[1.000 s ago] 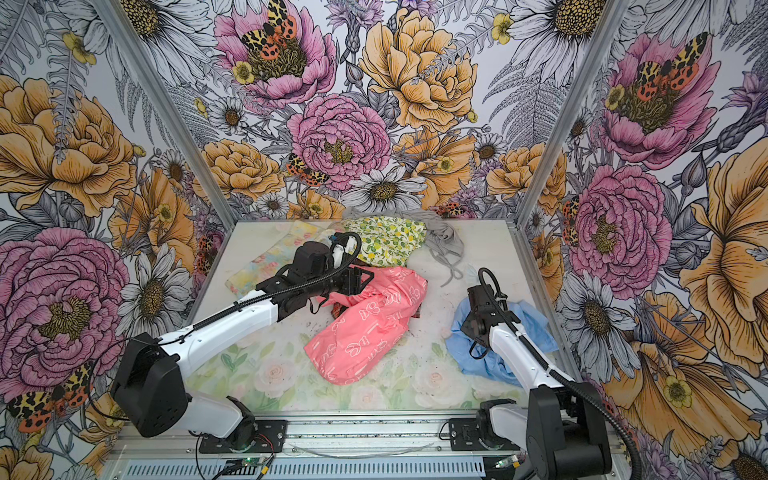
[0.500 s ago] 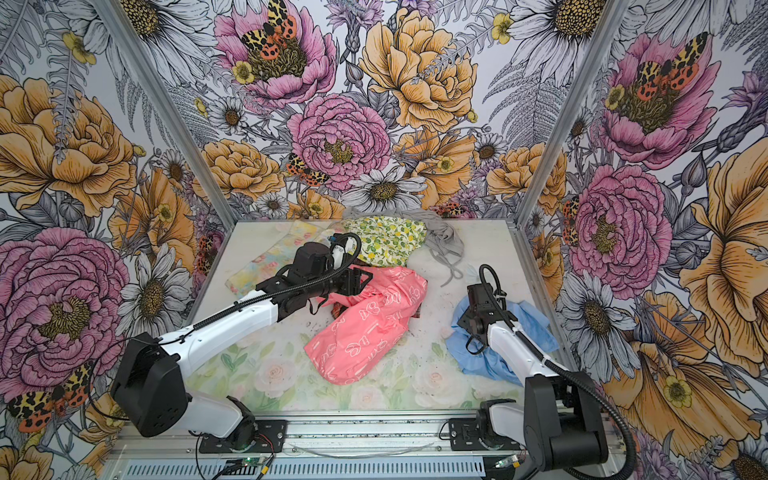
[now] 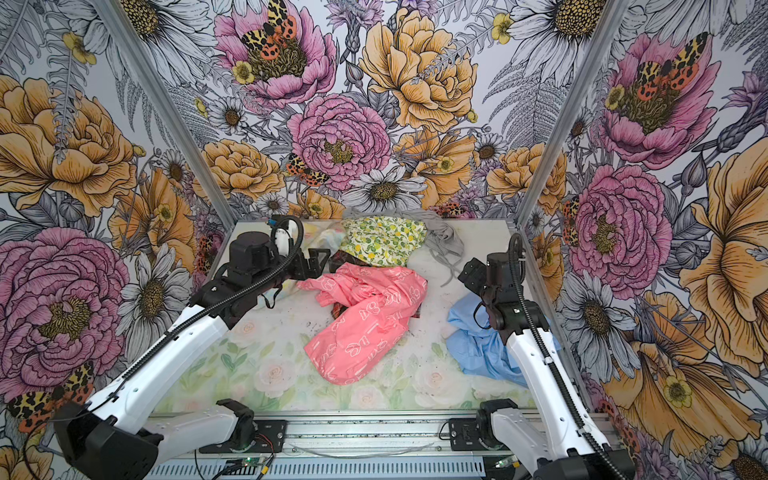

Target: Pick out a specific cloth from the pile

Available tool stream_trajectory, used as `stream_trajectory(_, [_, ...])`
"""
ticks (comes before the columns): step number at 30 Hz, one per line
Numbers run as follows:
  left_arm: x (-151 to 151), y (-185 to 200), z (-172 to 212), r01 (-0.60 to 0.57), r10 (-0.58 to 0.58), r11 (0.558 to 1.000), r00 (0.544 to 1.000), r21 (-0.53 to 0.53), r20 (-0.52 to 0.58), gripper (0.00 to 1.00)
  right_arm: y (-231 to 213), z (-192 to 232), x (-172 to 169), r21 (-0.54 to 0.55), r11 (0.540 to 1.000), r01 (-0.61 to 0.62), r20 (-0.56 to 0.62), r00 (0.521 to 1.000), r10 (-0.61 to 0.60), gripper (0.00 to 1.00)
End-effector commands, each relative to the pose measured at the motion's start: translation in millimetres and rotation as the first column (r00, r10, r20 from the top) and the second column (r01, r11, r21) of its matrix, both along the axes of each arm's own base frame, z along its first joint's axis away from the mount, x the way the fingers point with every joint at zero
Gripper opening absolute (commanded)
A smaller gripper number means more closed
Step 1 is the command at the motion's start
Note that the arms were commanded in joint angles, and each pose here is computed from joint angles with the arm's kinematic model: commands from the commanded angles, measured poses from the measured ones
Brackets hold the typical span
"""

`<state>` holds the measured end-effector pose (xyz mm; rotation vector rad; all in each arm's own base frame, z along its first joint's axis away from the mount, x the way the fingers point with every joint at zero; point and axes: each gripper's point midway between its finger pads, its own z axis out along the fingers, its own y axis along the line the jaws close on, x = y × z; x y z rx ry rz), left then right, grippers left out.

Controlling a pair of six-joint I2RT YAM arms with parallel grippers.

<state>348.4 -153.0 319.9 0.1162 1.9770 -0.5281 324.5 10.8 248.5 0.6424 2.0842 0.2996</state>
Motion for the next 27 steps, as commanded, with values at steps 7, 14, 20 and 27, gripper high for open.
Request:
stream_trajectory(7, [8,132,-58,-0.443,0.442,0.886,0.896,0.139,0.04,0.99,-14,-1,27,-0.387,0.916,-0.104,0.065,0.988,0.14,0.98])
stream_trajectory(14, [18,160,-100,-0.535,0.537,0.833,0.843,0.138,0.026,0.99,-21,-24,50,-0.493,0.869,-0.054,0.184,0.969,0.165,0.99])
stream_trajectory(20, [25,165,-129,-0.521,0.525,0.834,0.851,0.183,0.032,0.99,-29,-48,46,-0.515,0.857,-0.021,0.254,0.951,0.175,0.99])
stream_trajectory(27, [29,184,-152,-0.551,0.552,0.809,0.832,0.205,0.061,0.99,-40,-80,49,-0.524,0.852,0.0,0.263,0.951,0.162,0.99])
